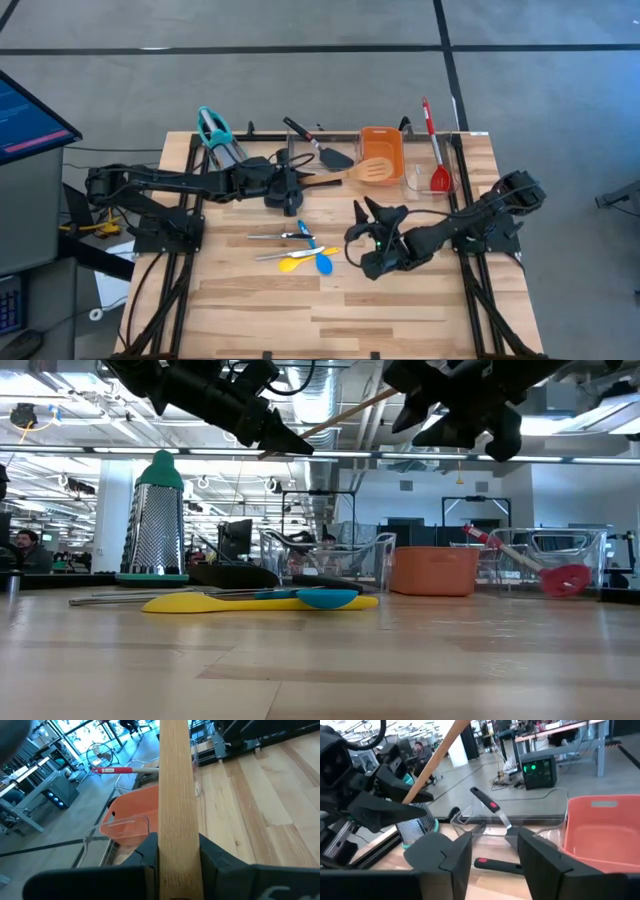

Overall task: Pick & Place Kitchen Items
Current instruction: Put the wooden spatula in the right transparent bin

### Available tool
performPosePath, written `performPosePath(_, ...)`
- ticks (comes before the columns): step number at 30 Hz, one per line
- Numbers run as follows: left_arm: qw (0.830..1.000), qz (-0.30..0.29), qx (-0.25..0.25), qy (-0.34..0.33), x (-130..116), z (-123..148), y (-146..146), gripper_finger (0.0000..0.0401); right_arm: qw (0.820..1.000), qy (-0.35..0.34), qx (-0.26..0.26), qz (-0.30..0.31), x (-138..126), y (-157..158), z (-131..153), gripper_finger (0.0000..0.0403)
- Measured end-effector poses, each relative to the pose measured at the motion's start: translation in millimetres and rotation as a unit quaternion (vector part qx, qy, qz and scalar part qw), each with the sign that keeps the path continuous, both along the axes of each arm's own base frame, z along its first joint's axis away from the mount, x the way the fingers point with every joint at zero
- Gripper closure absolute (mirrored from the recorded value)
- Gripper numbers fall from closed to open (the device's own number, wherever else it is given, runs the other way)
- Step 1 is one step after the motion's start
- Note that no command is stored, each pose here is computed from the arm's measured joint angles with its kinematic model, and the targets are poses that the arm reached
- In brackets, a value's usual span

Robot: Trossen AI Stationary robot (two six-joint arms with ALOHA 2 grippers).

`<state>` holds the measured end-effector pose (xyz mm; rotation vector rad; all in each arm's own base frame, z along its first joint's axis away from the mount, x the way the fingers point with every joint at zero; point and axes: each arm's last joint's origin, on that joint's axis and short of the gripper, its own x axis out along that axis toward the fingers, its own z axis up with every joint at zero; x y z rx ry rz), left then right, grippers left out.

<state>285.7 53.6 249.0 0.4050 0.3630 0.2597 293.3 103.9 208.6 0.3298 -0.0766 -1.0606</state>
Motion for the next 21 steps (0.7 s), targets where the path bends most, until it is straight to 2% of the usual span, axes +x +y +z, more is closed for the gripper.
performPosePath(4,1.000,0.000,0.000,0.000,0.0,0.0,0.0,0.0354,1.000,0.021,0.010,0.020,0.7,1.6,-0.9,0.0269)
performPosePath(7,1.000,0.000,0.000,0.000,0.0,0.0,0.0,0.0354,0.993,0.076,0.036,0.084,2.0,7.9,-3.3,0.0280)
performPosePath(10,1.000,0.000,0.000,0.000,0.0,-0.1,0.0,0.0354,0.972,0.148,0.070,0.170,3.9,12.4,-7.5,0.0290)
performPosePath(12,1.000,0.000,0.000,0.000,0.0,-0.1,0.0,0.0354,0.951,0.198,0.074,0.228,4.5,15.8,-9.5,0.0297)
performPosePath(14,1.000,0.000,-0.001,0.000,0.0,-0.1,0.0,0.0354,0.936,0.227,0.057,0.263,4.7,20.1,-9.5,0.0305)
performPosePath(16,1.000,0.000,-0.001,0.000,0.0,-0.1,0.0,0.0354,0.929,0.238,0.017,0.284,5.9,26.2,-5.7,0.0313)
performPosePath(21,1.000,0.000,-0.001,0.000,0.0,-0.1,0.0,0.0354,0.923,0.193,-0.091,0.321,7.7,39.5,1.5,0.0333)
